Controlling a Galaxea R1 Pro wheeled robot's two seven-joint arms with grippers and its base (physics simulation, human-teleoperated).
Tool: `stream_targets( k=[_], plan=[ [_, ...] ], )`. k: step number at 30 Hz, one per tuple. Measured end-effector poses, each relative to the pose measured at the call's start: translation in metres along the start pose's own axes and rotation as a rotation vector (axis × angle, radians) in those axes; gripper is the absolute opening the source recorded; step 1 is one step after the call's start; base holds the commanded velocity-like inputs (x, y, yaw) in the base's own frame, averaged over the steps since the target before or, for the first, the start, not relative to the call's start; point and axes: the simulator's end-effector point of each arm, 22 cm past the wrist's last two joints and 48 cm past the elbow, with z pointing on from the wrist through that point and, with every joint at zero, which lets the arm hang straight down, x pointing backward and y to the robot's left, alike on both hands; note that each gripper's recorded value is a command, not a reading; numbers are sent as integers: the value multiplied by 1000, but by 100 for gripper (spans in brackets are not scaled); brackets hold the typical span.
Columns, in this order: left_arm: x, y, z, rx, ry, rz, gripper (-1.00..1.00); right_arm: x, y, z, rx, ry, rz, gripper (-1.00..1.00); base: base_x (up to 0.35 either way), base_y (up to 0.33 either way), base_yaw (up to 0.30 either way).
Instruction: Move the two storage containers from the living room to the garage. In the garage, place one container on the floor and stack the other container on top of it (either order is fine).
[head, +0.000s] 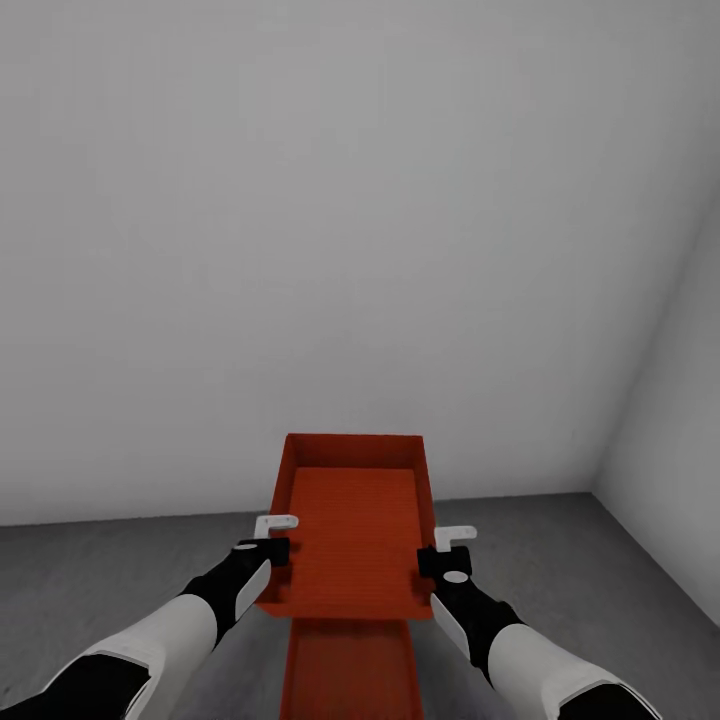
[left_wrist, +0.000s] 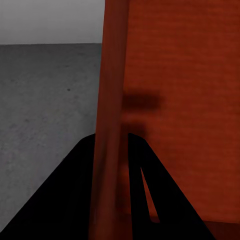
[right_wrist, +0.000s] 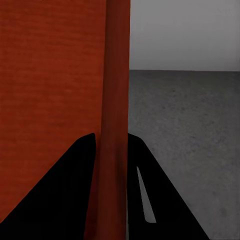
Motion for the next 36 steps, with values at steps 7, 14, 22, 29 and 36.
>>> stream_targets(
  k=[7, 14, 22, 29, 36],
  plan=[
    [5, 0, 4, 0, 9, 0, -100, 6, 1, 3, -1, 9, -1, -100, 0, 0, 0],
    [11, -1, 7, 0, 18, 1, -100, 11, 1, 5, -1, 18, -3, -100, 0, 0, 0],
    [17, -1, 11, -1, 30, 1, -100, 18, 2, 8, -2, 30, -4, -100, 0, 0, 0],
    [23, -1, 15, -1, 41, 3, -100, 25, 3, 10, -3, 41, -5, -100, 0, 0, 0],
    [29, -1, 18, -1, 52, 3, -100, 31, 3, 13, -4, 52, -6, -100, 0, 0, 0]
  ],
)
